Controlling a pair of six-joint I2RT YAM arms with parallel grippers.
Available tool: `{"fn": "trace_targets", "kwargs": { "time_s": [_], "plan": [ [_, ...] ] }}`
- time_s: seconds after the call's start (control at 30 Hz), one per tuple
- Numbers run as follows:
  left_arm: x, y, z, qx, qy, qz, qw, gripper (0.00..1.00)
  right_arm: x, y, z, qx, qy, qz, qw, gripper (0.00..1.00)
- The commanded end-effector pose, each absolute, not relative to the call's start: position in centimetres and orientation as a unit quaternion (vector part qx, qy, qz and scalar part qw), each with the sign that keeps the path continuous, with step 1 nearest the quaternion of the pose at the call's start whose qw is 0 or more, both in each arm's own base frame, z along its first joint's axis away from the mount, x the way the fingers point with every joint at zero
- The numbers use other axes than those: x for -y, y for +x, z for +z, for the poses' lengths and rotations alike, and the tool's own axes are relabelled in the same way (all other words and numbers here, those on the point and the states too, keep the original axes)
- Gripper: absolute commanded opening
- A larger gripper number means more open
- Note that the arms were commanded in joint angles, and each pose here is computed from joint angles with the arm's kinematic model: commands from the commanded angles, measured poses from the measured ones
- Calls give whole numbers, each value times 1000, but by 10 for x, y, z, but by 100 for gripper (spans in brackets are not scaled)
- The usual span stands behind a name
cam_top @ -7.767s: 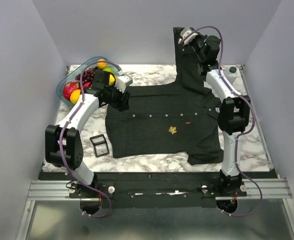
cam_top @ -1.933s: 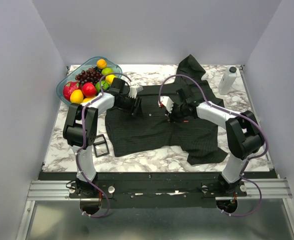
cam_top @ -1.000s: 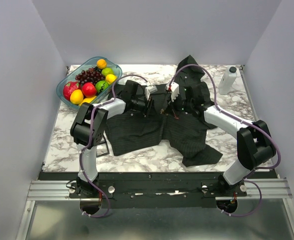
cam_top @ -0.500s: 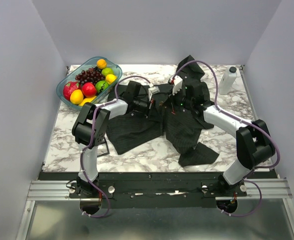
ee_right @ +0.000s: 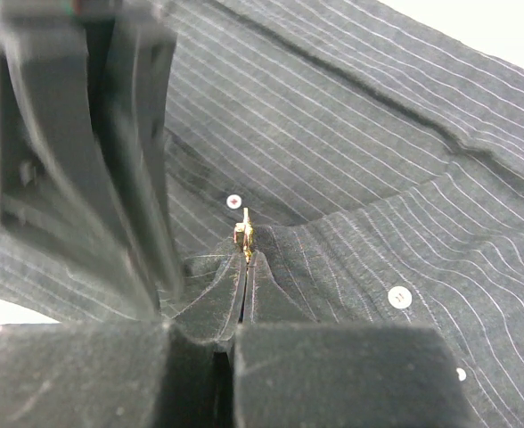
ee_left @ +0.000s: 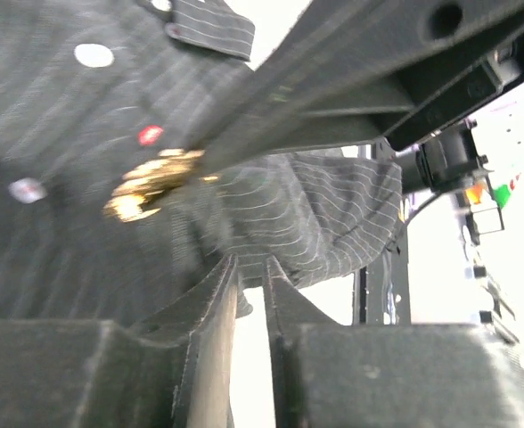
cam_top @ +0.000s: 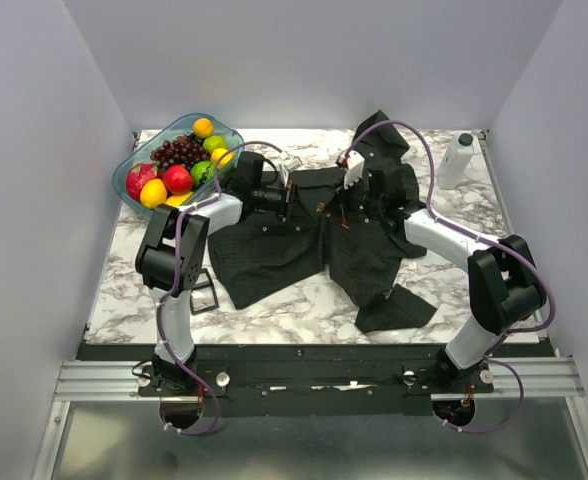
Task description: Remove the brooch from the garment
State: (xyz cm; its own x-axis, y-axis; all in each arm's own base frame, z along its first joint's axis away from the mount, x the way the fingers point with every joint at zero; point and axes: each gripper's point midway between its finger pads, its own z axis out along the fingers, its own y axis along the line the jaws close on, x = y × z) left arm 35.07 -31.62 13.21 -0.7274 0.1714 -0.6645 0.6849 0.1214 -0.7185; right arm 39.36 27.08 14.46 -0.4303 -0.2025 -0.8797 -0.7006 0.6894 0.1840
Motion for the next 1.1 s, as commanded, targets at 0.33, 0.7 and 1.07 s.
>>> {"fn": "trace_targets", "kwargs": {
  "time_s": [0.33,0.7,1.07],
  "plan": [
    [287,393,171,-702,353,-531,316,38,-297,342,167,-719,-429,379,394,1],
    [276,357,165,-648,490,-514,276,36,-296,335,165,-712,-448,383,382,1],
    [278,340,149,-655,505,-497,262,40,-295,341,164,-711,-460,367,385,1]
  ]
}}
